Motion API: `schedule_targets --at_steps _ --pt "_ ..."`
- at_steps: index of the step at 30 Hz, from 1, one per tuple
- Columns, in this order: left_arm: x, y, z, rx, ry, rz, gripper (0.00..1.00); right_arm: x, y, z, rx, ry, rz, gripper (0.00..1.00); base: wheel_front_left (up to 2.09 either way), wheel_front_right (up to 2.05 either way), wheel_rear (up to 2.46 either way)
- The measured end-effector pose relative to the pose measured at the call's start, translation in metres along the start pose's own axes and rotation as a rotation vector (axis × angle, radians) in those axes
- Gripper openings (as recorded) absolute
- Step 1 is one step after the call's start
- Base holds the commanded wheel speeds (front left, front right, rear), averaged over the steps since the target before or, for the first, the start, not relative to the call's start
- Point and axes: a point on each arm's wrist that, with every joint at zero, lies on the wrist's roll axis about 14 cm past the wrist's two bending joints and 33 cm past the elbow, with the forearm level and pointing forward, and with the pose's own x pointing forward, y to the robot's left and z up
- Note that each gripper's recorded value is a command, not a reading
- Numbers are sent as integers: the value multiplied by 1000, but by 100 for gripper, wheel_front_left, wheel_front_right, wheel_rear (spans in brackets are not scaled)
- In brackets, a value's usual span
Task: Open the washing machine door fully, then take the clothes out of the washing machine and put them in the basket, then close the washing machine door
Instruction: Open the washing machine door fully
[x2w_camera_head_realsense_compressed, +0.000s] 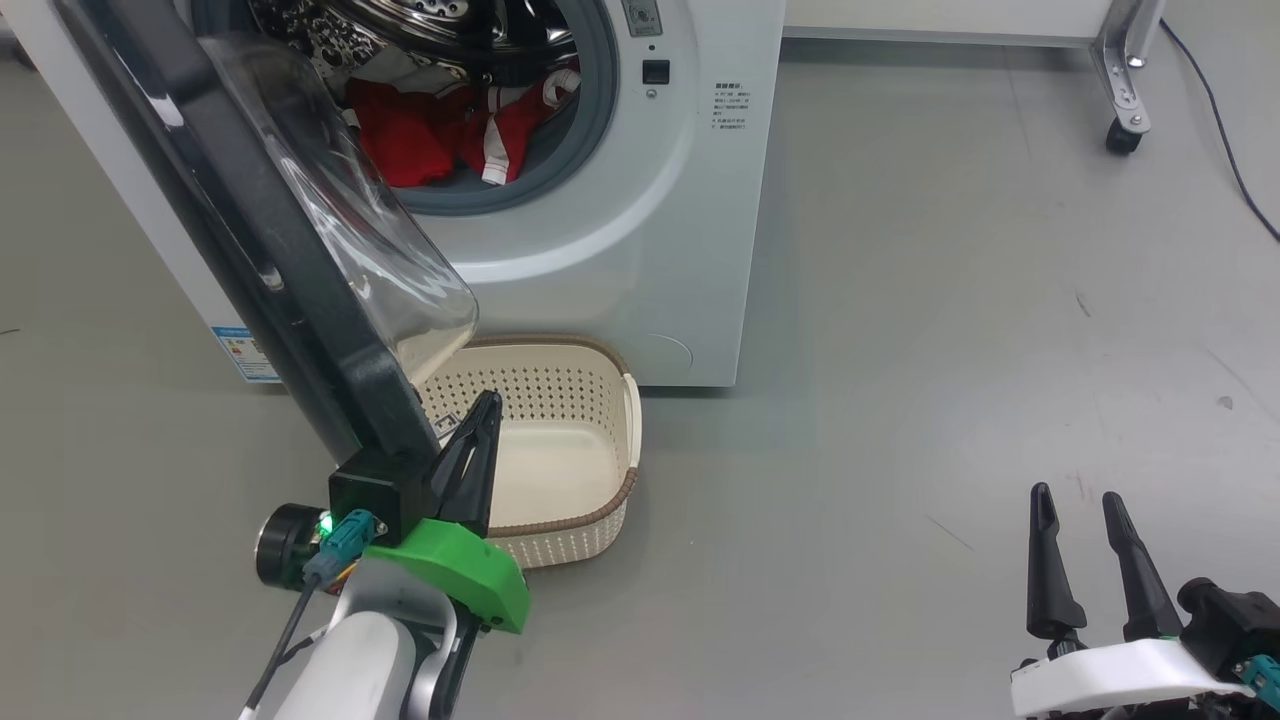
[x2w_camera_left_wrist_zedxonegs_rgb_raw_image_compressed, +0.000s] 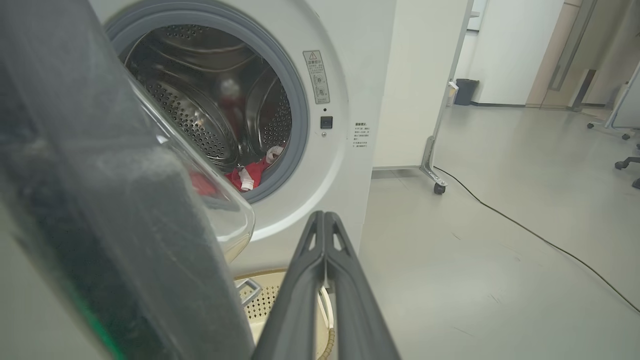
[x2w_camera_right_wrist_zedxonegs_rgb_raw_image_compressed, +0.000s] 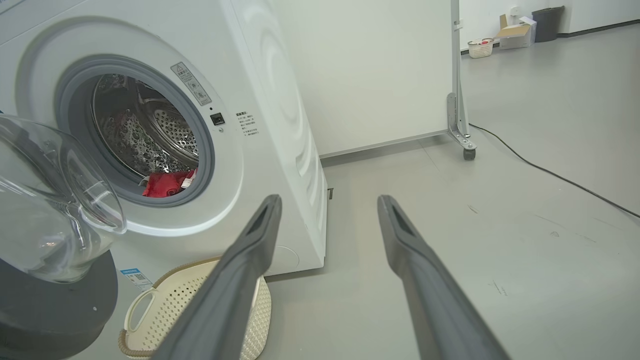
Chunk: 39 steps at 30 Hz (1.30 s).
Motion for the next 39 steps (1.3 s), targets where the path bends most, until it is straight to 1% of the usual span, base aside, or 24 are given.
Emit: schedule_targets --at_steps 7,13,21,33,39 --pt "-1 21 -14 -2 48 85 0 -1 -2 -3 2 8 -10 100 0 0 0" --pt "-1 30 -18 -11 58 121 0 -1 -2 -4 5 10 -8 100 0 0 0" --pt "-2 33 -19 -5 61 129 0 1 -1 -3 5 9 0 100 0 0 0" --pt "-17 49 -16 -1 40 190 0 11 21 -9 10 27 72 100 0 0 0" --pt "-30 68 -14 -3 30 256 0 17 36 -15 13 44 119 100 0 0 0"
